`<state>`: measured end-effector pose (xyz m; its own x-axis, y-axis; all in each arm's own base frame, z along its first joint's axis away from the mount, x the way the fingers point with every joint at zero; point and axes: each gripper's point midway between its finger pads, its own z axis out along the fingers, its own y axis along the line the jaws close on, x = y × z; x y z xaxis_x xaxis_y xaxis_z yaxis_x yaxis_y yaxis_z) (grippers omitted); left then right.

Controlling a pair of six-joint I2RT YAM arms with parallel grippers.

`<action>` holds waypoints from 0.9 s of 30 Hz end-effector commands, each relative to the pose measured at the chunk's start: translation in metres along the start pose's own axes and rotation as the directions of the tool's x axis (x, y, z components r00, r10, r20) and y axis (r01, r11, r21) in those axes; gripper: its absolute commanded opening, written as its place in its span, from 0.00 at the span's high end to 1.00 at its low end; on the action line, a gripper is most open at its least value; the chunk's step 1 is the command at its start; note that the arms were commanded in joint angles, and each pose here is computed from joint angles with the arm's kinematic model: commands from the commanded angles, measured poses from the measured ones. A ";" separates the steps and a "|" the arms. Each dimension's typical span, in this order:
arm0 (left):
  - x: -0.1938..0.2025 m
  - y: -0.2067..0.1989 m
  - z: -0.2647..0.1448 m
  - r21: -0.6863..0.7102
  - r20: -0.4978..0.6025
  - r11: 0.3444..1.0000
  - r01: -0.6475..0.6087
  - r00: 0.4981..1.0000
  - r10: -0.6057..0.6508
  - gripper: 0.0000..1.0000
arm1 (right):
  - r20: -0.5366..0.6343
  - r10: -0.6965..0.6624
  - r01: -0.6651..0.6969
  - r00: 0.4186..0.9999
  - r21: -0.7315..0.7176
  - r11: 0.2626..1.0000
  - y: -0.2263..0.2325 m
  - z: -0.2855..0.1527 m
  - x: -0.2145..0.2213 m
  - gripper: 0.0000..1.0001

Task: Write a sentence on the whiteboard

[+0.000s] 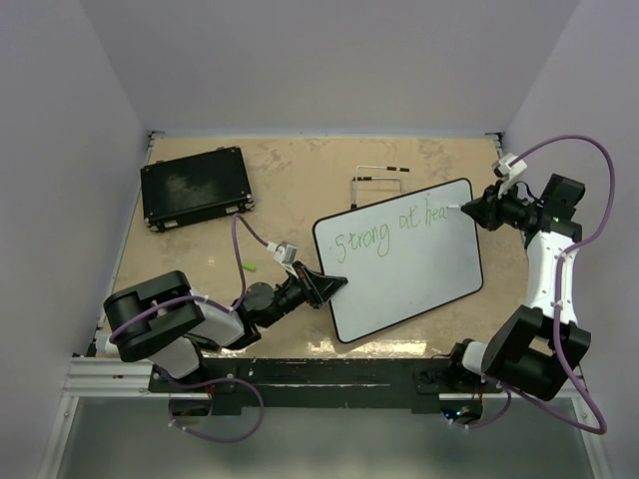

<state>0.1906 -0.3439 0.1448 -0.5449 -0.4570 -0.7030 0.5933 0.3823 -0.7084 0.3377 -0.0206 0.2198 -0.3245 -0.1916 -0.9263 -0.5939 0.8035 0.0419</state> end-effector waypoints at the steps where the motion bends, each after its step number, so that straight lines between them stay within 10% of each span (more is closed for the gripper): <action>1: 0.006 -0.004 -0.002 0.063 -0.014 0.990 -0.130 0.991 0.131 1.00 | 0.017 -0.022 0.022 1.000 -0.008 1.000 -0.002 0.001 -0.004 1.00; 27: 0.007 -0.004 -0.001 0.063 -0.016 0.990 -0.130 0.991 0.131 1.00 | -0.036 -0.053 0.053 0.998 -0.007 0.999 0.006 -0.006 0.008 1.00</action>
<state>0.1915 -0.3437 0.1426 -0.5591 -0.4667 -0.6852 0.5727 0.3802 -0.7263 0.3203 -0.0188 0.1953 -0.3699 -0.2532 -0.8939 -0.6200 0.7838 0.0345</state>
